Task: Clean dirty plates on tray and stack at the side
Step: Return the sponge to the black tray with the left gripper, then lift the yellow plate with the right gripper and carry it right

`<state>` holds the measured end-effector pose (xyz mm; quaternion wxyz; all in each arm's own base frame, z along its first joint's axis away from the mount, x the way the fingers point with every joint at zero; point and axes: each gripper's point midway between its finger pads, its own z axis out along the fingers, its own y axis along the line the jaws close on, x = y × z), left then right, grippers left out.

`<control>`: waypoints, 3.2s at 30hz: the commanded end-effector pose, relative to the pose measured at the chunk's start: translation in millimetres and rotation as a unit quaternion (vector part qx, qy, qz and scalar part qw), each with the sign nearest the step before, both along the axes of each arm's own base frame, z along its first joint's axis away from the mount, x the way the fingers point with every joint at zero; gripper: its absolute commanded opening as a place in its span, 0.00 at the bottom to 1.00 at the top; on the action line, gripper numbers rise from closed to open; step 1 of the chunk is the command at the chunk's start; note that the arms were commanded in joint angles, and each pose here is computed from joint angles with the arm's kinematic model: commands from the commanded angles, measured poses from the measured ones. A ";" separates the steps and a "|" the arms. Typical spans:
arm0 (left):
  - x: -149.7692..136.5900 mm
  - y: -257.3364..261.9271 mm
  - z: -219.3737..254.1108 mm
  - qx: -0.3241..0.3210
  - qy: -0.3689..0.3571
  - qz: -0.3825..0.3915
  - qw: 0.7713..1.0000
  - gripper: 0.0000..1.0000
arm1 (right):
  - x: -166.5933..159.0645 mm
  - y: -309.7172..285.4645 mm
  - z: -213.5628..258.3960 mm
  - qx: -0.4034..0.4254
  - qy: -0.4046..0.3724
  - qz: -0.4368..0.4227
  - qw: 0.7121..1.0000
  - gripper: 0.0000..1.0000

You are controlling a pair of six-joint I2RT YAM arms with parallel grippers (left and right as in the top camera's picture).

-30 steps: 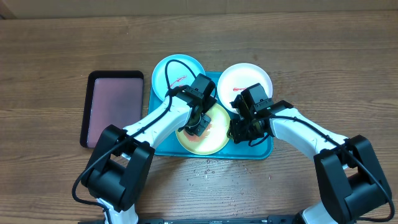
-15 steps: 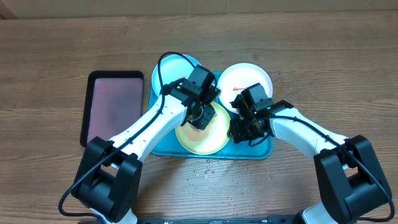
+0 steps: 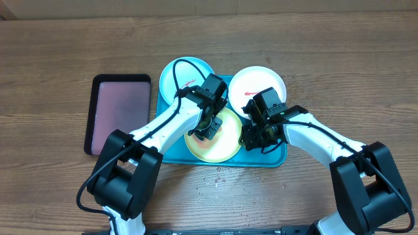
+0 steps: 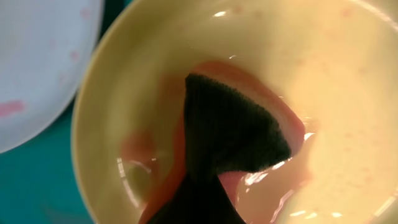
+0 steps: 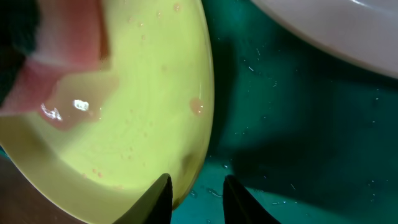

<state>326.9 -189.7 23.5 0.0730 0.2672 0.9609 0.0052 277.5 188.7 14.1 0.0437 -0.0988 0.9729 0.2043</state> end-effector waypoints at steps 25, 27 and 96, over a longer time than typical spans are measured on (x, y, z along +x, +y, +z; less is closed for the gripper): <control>47.3 208.4 94.8 -0.004 -0.118 0.364 0.924 0.04 | 11.0 7.1 7.1 0.009 -0.020 0.003 1.000 0.04; 48.2 216.8 86.7 0.004 -0.109 0.358 0.927 0.04 | 11.7 7.4 10.2 0.011 -0.025 0.003 1.000 0.04; 85.1 230.3 6.3 0.016 -0.083 0.331 0.940 0.75 | 52.2 21.0 196.3 -0.296 -0.428 -0.034 0.853 0.04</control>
